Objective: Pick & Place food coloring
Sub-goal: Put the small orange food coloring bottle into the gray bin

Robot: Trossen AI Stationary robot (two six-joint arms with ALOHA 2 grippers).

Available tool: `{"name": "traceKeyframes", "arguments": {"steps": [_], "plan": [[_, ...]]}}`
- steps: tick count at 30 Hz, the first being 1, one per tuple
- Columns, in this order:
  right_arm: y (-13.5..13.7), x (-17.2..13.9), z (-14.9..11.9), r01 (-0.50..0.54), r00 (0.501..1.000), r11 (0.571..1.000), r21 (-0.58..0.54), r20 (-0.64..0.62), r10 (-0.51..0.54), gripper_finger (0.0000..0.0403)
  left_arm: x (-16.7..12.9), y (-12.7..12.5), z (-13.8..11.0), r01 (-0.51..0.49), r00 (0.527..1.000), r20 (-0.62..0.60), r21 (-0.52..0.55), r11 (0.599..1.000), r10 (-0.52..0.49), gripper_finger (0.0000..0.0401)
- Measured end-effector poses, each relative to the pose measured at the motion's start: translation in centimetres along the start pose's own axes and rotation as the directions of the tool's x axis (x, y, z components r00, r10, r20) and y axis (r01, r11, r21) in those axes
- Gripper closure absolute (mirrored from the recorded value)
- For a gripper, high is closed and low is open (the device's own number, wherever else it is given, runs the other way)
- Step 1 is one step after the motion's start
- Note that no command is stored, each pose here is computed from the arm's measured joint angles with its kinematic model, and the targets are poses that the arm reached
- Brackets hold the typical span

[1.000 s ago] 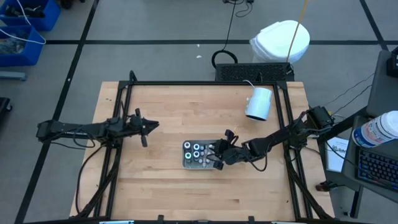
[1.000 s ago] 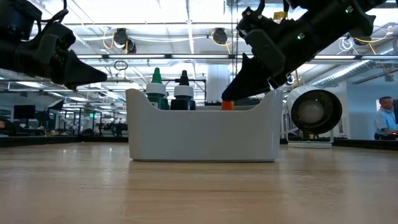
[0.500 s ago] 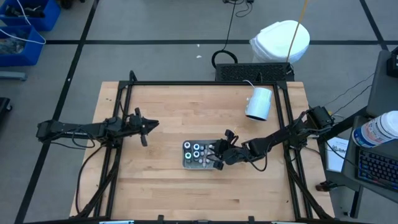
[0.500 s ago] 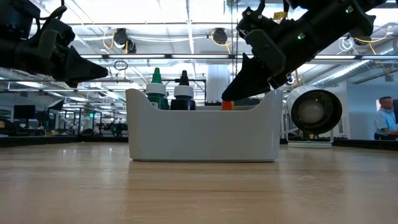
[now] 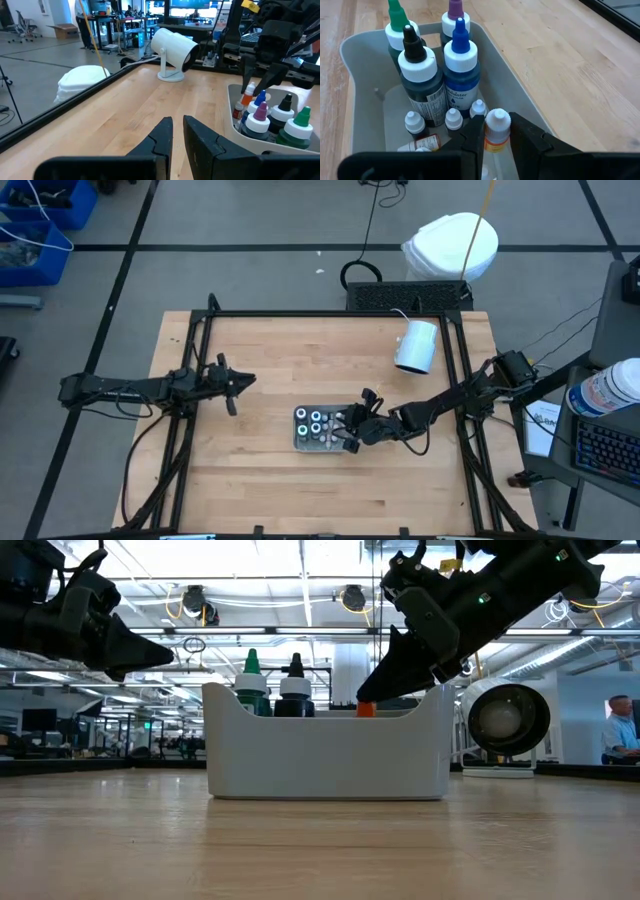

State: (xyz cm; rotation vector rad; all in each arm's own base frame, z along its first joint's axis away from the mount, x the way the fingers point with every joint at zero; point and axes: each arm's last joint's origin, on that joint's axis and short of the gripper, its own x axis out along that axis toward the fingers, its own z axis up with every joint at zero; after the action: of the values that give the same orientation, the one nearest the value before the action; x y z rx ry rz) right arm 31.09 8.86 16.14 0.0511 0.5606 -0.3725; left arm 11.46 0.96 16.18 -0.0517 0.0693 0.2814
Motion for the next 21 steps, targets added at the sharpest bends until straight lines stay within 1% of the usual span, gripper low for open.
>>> {"name": "traceKeyframes", "arguments": {"steps": [9, 13, 15, 18, 21], "plan": [[0.04, 0.0, 0.1, -0.004, 1.0, 1.0, 0.006, 0.009, 0.004, 0.0337, 0.0, 0.0, 0.0, 0.001, 1.0, 0.0, 0.0, 1.0, -0.001, 0.0348], [0.05, 0.0, 0.12, -0.004, 1.0, 1.0, -0.019, 0.011, 0.004, 0.0337, 0.0, 0.0, 0.0, 0.001, 1.0, 0.0, 0.0, 1.0, -0.001, 0.0348], [-0.03, 0.0, 0.05, 0.014, 1.0, 0.999, -0.032, 0.009, -0.014, 0.0337, 0.0, 0.0, 0.0, 0.001, 1.0, 0.0, 0.0, 1.0, -0.001, 0.0348], [-0.22, -0.01, -0.03, 0.068, 0.998, 0.997, -0.041, 0.017, -0.067, 0.0337, 0.0, 0.0, 0.0, 0.001, 1.0, 0.0, 0.0, 1.0, -0.001, 0.0348], [-0.27, 0.0, 0.01, 0.078, 0.997, 0.996, -0.048, 0.022, -0.077, 0.0337, 0.0, 0.0, 0.0, 0.001, 1.0, 0.0, 0.0, 1.0, -0.001, 0.0348]]}}
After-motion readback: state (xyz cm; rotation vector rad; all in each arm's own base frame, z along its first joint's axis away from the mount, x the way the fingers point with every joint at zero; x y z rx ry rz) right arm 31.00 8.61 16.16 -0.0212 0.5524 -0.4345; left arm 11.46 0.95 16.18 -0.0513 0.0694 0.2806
